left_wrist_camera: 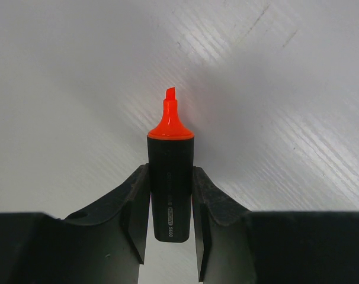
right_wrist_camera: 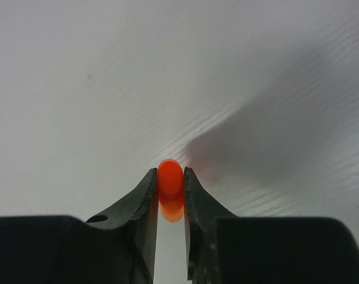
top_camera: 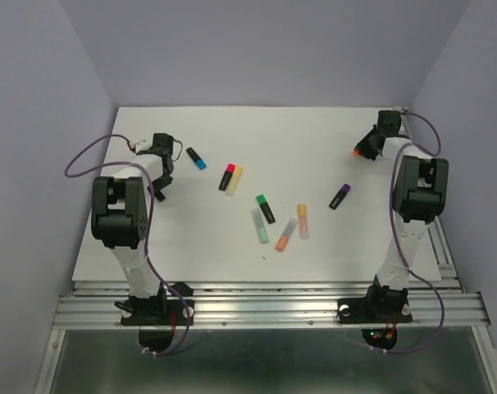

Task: Open the pen caps

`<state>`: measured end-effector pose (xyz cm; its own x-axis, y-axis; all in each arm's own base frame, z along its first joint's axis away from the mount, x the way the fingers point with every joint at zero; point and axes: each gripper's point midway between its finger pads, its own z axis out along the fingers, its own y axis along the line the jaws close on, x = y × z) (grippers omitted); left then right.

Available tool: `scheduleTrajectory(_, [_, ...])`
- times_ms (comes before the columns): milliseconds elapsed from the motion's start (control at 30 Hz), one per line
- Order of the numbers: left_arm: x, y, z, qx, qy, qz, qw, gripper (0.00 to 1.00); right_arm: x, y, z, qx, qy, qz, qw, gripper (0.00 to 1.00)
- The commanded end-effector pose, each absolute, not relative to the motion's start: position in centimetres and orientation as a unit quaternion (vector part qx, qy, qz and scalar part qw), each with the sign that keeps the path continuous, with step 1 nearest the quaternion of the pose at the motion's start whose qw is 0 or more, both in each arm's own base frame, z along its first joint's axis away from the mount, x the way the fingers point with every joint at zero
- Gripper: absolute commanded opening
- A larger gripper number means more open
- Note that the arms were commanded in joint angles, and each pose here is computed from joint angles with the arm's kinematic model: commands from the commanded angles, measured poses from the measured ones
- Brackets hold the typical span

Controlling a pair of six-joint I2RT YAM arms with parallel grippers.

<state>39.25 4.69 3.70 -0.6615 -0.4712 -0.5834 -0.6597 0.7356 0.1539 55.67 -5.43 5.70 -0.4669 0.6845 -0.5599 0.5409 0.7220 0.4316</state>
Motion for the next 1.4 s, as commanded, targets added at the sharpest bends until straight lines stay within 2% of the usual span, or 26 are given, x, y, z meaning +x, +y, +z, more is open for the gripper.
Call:
scheduleTrajectory(0, [39.2,5.3,5.2,-0.321,0.887,0.181,0.277,0.11,56.4,-5.6,6.0,0.376,0.843,0.09,0.374,0.17])
scheduleTrajectory(100, [38.9,5.0,4.4,-0.322,0.891,0.177,0.266,0.15,56.6,-5.6,5.6,0.375,0.846,0.088,0.37,0.22])
scheduleTrajectory(233, [38.7,4.9,4.2,-0.323,0.893,0.174,0.262,0.3,56.5,-5.7,5.4,0.374,0.847,0.07,0.371,0.24])
scheduleTrajectory(267, [38.7,4.9,4.2,-0.324,0.893,0.173,0.262,0.32,56.5,-5.8,5.3,0.378,0.847,0.069,0.368,0.3])
scheduleTrajectory(300, [38.6,4.9,4.3,-0.323,0.893,0.171,0.263,0.43,56.4,-5.7,5.2,0.379,0.848,0.068,0.365,0.34])
scheduleTrajectory(467, [38.7,4.4,5.2,-0.324,0.892,0.153,0.274,0.67,55.9,-5.8,5.3,0.383,0.849,0.061,0.358,0.51])
scheduleTrajectory(500, [38.8,4.2,5.7,-0.323,0.893,0.143,0.28,0.72,55.7,-5.8,5.5,0.384,0.849,0.061,0.358,0.59])
scheduleTrajectory(633, [39.0,3.6,7.3,-0.322,0.891,0.118,0.297,0.77,55.4,-5.8,6.8,0.382,0.846,0.062,0.367,0.71])
scheduleTrajectory(700, [39.1,3.3,8.3,-0.322,0.889,0.106,0.308,0.82,55.2,-5.4,7.4,0.375,0.848,0.07,0.367,0.84])
scheduleTrajectory(800, [39.3,2.7,10.4,-0.321,0.884,0.08,0.33,0.86,54.7,-5.0,8.9,0.365,0.85,0.076,0.373,1.0])
scheduleTrajectory(967, [39.0,1.0,14.9,-0.314,0.869,0.016,0.383,0.86,53.7,-2.9,12.9,0.324,0.851,0.082,0.406,1.0])
scheduleTrajectory(1033, [38.9,-0.6,15.9,-0.296,0.869,-0.015,0.396,0.92,53.1,-1.5,14.8,0.3,0.851,0.081,0.422,1.0])
scheduleTrajectory(1067, [38.7,-2.3,16.8,-0.278,0.869,-0.031,0.408,0.99,52.8,-0.7,15.4,0.289,0.853,0.072,0.429,1.0])
scheduleTrajectory(1367, [36.3,-14.9,16.1,-0.141,0.897,-0.109,0.405,0.99,46.0,3.0,19.4,0.23,0.846,0.052,0.477,1.0])
